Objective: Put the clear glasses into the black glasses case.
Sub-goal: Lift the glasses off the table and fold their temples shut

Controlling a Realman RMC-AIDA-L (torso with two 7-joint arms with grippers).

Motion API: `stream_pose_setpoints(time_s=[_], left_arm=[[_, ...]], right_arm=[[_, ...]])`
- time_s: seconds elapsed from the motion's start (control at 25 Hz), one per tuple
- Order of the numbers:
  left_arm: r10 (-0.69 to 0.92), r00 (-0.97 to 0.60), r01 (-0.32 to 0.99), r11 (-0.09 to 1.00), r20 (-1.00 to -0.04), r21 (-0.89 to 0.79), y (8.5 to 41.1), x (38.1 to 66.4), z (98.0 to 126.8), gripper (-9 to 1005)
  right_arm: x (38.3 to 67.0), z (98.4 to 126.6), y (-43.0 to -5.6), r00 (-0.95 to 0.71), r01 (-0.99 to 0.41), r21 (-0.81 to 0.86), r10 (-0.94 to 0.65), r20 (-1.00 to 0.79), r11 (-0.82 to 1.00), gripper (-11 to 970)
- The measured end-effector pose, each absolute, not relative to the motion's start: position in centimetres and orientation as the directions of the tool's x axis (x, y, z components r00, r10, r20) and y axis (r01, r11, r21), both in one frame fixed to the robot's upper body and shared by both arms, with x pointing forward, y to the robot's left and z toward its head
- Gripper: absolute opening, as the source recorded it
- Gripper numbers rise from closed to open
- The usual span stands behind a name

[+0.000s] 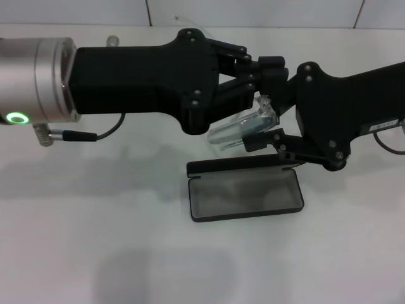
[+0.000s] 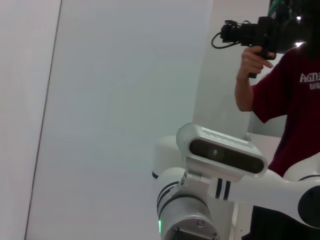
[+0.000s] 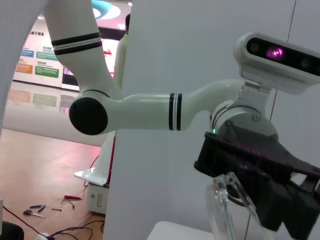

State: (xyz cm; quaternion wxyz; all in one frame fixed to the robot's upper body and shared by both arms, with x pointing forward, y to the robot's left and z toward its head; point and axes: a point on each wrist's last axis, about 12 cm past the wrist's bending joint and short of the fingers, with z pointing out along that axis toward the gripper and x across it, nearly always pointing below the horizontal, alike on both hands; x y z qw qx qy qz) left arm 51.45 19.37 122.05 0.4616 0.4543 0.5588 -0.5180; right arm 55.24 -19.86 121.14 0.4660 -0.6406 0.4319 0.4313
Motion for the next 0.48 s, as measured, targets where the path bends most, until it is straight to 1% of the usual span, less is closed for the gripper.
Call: stream_pose_setpoints(time_s=[0.48], left_arm=[[0.032,-0.166,0.986,0.034,-0.986,-0.165,19.58,51.23,122.06,99]], right_arm=[[55.19,121.05,-19.97,0.259,-0.955,-0.229,-0.151,-0.954,-0.190,98]])
